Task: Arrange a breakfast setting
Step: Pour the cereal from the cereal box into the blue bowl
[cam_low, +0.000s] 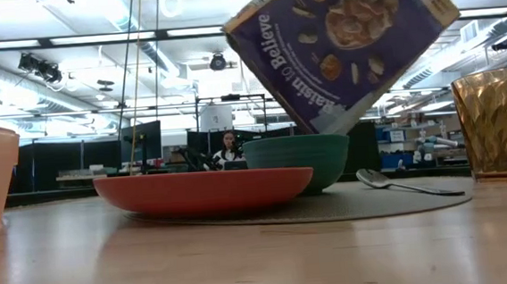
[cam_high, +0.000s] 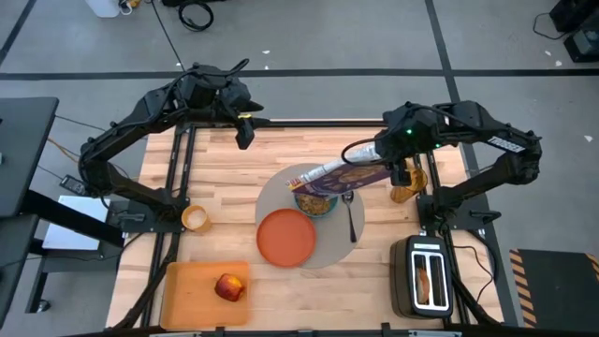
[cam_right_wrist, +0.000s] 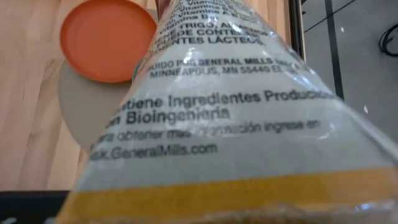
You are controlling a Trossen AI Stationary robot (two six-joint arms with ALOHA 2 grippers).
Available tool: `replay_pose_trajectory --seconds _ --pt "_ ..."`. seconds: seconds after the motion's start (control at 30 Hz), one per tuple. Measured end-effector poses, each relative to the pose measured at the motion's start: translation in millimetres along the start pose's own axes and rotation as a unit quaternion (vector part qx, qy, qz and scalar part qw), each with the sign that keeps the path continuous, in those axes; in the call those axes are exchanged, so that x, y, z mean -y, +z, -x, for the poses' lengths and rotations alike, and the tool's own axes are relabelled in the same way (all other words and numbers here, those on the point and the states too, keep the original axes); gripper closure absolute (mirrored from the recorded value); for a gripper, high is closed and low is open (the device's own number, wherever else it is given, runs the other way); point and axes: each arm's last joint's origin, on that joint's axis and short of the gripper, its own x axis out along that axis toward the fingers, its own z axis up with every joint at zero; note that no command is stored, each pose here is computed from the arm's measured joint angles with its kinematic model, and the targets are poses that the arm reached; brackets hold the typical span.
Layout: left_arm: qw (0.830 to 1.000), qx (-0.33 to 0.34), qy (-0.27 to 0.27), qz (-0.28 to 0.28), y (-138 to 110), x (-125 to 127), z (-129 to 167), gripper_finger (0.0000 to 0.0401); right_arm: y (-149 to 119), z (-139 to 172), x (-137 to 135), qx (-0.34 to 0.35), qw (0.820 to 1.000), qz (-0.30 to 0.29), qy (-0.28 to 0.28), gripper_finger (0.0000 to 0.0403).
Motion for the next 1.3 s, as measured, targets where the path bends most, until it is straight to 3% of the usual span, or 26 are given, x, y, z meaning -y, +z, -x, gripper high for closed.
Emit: replay_pose_trajectory --seconds 0.43,0.77,1.3 --pt "1.000 0.011 -0.017 0.004 2.1 9.7 -0.4 0.0191 -9.7 20.5 0.4 0.033 0.999 -0.016 -0.023 0.0240" --pt "0.999 0.034 -0.023 0.004 6.7 13.5 -0.1 0.0191 -8.6 16.7 -1.4 0.028 0.999 -0.015 0.008 0.0240" --pt "0.999 0.037 -0.023 0.012 7.4 13.4 0.0 0.0191 -9.6 15.2 -1.4 0.015 1.000 -0.010 0.003 0.0240"
